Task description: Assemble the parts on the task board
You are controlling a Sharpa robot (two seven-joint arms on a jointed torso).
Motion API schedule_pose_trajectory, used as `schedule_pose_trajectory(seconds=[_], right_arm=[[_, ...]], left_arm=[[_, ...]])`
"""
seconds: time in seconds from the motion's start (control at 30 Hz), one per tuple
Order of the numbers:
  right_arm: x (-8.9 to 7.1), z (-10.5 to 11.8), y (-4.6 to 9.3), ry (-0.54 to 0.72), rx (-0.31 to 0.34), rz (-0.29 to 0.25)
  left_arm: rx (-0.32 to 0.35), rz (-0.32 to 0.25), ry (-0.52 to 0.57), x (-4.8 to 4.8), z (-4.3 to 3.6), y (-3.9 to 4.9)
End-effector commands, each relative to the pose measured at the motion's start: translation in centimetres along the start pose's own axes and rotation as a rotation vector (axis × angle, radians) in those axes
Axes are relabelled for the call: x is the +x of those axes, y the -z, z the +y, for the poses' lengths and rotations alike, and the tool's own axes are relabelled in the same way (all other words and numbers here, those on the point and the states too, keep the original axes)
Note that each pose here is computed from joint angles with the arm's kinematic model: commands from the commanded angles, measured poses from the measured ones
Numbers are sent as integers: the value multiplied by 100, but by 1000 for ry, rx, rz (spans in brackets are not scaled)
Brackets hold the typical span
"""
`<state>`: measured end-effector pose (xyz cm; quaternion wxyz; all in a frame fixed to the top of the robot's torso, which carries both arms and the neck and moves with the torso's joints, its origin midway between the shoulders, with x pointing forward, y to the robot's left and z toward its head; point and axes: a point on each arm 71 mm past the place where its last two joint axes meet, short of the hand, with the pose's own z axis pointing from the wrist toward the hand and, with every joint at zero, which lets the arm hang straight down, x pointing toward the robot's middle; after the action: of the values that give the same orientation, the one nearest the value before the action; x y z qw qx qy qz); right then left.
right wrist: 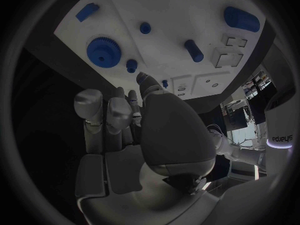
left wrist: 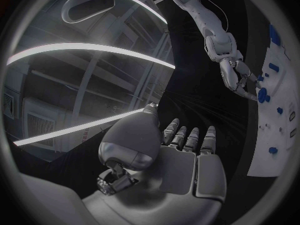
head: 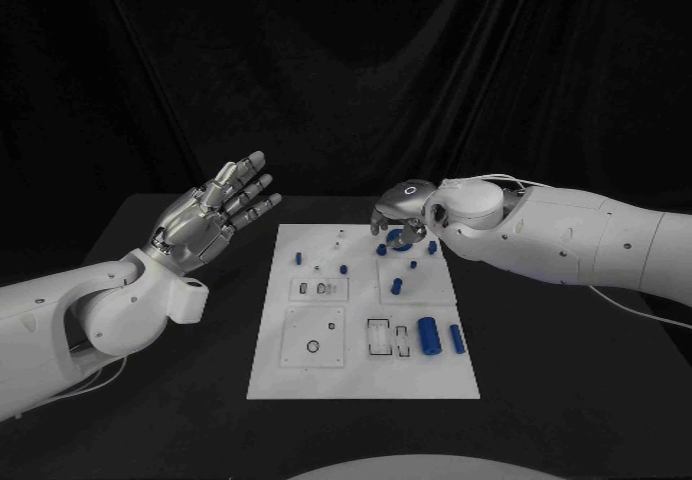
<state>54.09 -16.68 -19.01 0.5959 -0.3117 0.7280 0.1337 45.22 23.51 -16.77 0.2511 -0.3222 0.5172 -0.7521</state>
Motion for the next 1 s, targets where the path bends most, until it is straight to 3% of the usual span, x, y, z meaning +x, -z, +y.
schedule_pose_trajectory(seconds=[0.03,1.0], right_arm=[[21,27,-15,8,-15,-22],[205,56,-147,3,-36,19]], left_arm=[[94,15,9,9,-77,-3],[74,24,19,-10,-62,12]])
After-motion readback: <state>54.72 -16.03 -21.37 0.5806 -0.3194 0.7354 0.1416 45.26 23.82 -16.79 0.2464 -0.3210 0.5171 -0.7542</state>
